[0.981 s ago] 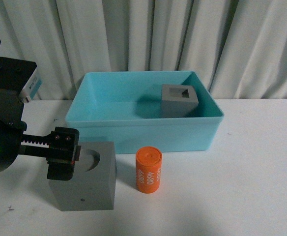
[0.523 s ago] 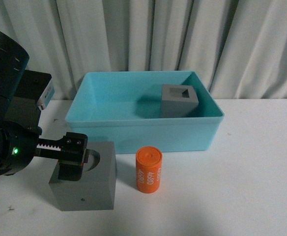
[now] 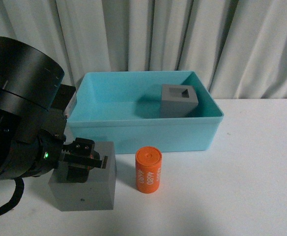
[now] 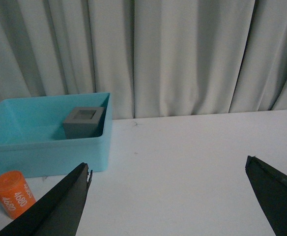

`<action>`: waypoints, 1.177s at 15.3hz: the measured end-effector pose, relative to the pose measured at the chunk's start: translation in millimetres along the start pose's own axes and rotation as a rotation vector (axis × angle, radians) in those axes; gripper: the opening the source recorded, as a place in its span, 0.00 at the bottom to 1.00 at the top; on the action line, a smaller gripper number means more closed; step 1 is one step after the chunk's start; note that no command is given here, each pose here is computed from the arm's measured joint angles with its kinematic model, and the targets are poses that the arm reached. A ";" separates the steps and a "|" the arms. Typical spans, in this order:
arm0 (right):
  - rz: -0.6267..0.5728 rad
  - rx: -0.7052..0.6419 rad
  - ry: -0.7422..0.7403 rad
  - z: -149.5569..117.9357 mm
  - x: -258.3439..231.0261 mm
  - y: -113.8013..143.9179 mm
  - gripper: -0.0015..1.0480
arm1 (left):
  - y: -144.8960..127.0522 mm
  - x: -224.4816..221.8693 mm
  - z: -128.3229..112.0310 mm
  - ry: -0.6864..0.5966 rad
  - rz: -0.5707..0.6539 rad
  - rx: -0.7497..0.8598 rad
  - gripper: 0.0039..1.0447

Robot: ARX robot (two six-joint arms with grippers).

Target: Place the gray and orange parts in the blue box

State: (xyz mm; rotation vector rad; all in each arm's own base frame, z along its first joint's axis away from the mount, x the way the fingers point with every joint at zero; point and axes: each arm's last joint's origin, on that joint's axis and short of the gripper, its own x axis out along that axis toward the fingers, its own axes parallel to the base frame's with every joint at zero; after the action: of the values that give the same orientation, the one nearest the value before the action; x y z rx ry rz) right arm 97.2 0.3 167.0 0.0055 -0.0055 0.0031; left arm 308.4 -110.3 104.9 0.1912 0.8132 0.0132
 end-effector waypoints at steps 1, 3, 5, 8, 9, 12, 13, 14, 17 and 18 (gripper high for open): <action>0.000 0.000 0.000 0.0 0.0 0.0 0.94 | -1.8 -0.4 -1.0 0.011 -0.005 0.008 0.48; 0.000 0.000 0.000 0.0 0.0 0.0 0.94 | -4.6 -3.4 -0.5 0.047 -0.034 0.001 0.28; 0.000 0.000 0.000 0.0 0.0 0.0 0.94 | -2.6 -13.0 3.2 0.077 -0.055 -0.042 0.20; 0.000 0.000 0.000 0.0 0.0 0.0 0.94 | -1.3 -19.3 5.2 0.086 -0.073 -0.055 0.19; 0.000 0.000 0.000 0.0 0.0 0.0 0.94 | -0.9 -23.1 6.4 0.089 -0.082 -0.058 0.18; 0.000 0.000 0.000 0.0 0.0 0.0 0.94 | 6.2 -62.5 34.0 0.001 -0.155 -0.111 0.17; 0.000 0.000 0.000 0.0 0.0 0.0 0.94 | 10.2 -82.1 55.4 -0.084 -0.180 -0.140 0.17; 0.000 0.000 0.000 0.0 0.0 0.0 0.94 | 14.9 -103.0 77.7 -0.189 -0.199 -0.170 0.17; 0.000 0.000 0.000 0.0 0.0 0.0 0.94 | 21.5 -137.8 122.3 -0.385 -0.216 -0.216 0.17; 0.000 0.000 0.000 0.0 0.0 0.0 0.94 | 18.7 -132.3 133.0 -0.406 -0.197 -0.219 0.17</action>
State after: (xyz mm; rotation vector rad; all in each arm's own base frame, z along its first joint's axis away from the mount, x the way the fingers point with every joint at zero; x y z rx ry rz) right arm 97.2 0.3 167.0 0.0055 -0.0055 0.0031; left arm 314.7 -125.0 292.6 -0.0937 0.4183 -0.1181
